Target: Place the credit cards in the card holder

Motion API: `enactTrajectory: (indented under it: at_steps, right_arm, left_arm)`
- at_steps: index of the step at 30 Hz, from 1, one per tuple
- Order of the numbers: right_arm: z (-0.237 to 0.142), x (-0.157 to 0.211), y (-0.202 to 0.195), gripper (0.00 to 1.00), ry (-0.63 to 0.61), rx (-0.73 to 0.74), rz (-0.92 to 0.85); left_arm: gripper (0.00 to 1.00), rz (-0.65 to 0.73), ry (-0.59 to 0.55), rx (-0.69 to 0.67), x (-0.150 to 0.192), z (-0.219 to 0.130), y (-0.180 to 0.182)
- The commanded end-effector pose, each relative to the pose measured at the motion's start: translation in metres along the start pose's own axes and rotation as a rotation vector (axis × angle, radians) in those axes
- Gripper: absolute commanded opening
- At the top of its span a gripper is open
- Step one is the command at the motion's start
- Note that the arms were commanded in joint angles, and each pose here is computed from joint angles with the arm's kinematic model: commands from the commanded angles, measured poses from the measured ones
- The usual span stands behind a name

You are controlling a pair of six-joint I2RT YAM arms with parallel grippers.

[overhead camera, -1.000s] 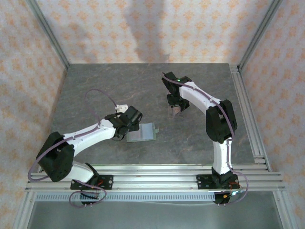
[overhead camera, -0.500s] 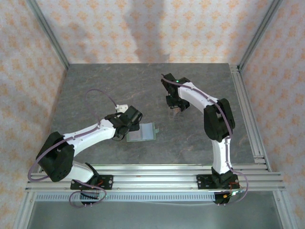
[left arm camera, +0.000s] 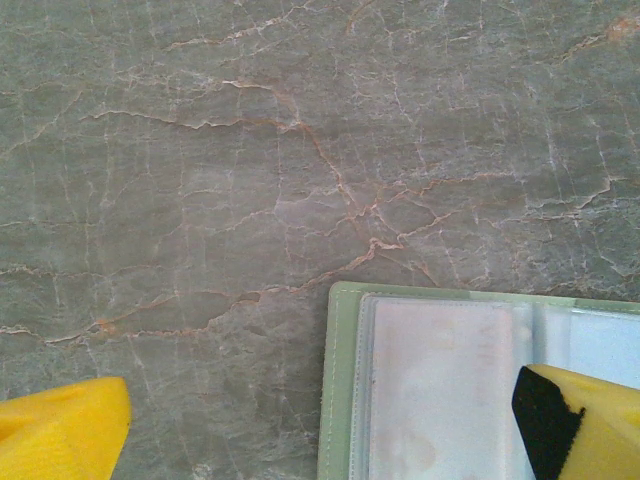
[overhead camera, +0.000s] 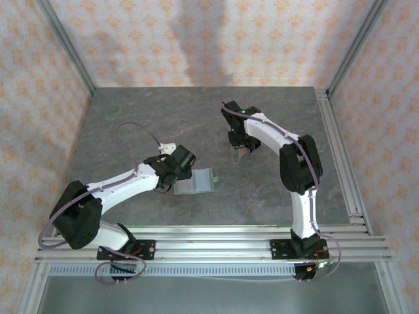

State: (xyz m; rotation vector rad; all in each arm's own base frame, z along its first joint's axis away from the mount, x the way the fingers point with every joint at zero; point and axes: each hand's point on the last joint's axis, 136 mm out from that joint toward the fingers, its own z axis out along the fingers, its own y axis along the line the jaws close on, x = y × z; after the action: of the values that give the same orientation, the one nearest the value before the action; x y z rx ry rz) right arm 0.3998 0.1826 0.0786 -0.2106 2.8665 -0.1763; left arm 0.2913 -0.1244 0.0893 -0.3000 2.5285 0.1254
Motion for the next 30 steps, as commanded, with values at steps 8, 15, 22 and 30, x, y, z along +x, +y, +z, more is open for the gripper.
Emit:
enactTrajectory:
  at_steps: [8, 15, 22, 30]
  right_arm:
    - [-0.018, -0.001, 0.001, 0.24, -0.017, -0.038, 0.021]
    - [-0.020, -0.002, 0.000, 0.21, -0.021, -0.036, 0.021]
    - [-0.028, -0.006, -0.002, 0.22, -0.042, -0.035, 0.029]
    - [-0.029, -0.007, -0.002, 0.21, -0.043, -0.035, 0.028]
  left_arm:
    - [1.00, -0.003, -0.006, -0.010, -0.004, 0.003, 0.000]
    - [1.00, -0.003, -0.004, -0.009, -0.003, 0.002, 0.001]
    - [1.00, -0.003, -0.001, -0.008, -0.002, 0.002, 0.001]
    - [1.00, -0.004, -0.001, -0.007, -0.002, 0.003, 0.001]
